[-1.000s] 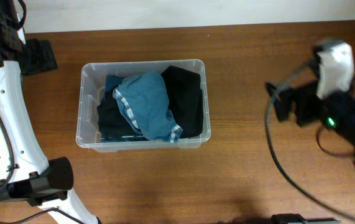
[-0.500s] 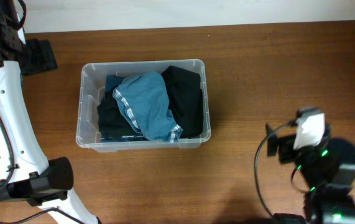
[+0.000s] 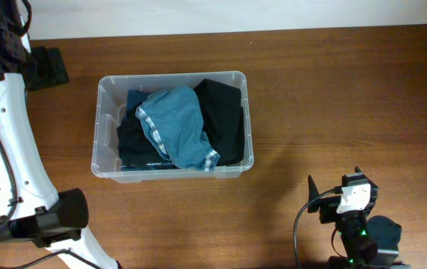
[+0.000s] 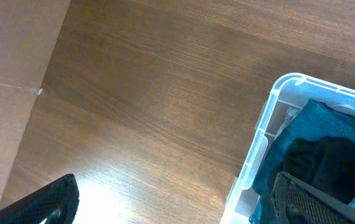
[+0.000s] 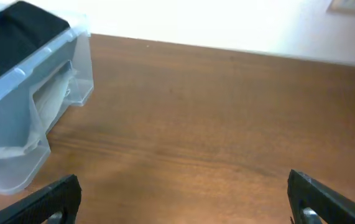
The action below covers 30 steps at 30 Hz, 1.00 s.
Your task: Pack container
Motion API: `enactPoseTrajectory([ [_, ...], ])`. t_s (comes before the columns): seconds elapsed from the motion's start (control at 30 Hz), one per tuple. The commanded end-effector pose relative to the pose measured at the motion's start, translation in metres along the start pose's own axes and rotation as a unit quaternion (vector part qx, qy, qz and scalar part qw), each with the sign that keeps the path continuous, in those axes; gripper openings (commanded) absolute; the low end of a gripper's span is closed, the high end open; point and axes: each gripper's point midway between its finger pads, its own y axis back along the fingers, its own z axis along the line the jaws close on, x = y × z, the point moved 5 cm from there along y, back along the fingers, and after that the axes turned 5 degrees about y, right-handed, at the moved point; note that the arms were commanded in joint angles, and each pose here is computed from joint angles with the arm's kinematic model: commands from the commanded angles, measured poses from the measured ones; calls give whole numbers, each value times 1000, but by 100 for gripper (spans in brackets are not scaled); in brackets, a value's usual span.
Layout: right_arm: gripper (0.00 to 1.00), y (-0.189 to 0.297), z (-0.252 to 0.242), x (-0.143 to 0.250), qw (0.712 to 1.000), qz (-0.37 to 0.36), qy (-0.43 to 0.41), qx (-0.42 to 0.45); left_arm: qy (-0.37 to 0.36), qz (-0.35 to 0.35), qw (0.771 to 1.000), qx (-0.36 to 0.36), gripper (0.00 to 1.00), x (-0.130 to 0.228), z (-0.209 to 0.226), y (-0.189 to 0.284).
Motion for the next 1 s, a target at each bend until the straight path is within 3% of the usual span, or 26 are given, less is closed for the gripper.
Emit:
enactPoseTrajectory([
  [0.0, 99, -5, 3, 12, 999, 9, -29, -10, 10, -17, 1000, 0, 100, -1, 6, 11],
  [0.97, 98, -10, 5, 22, 999, 21, -31, -13, 11, -20, 1000, 0, 100, -1, 7, 14],
])
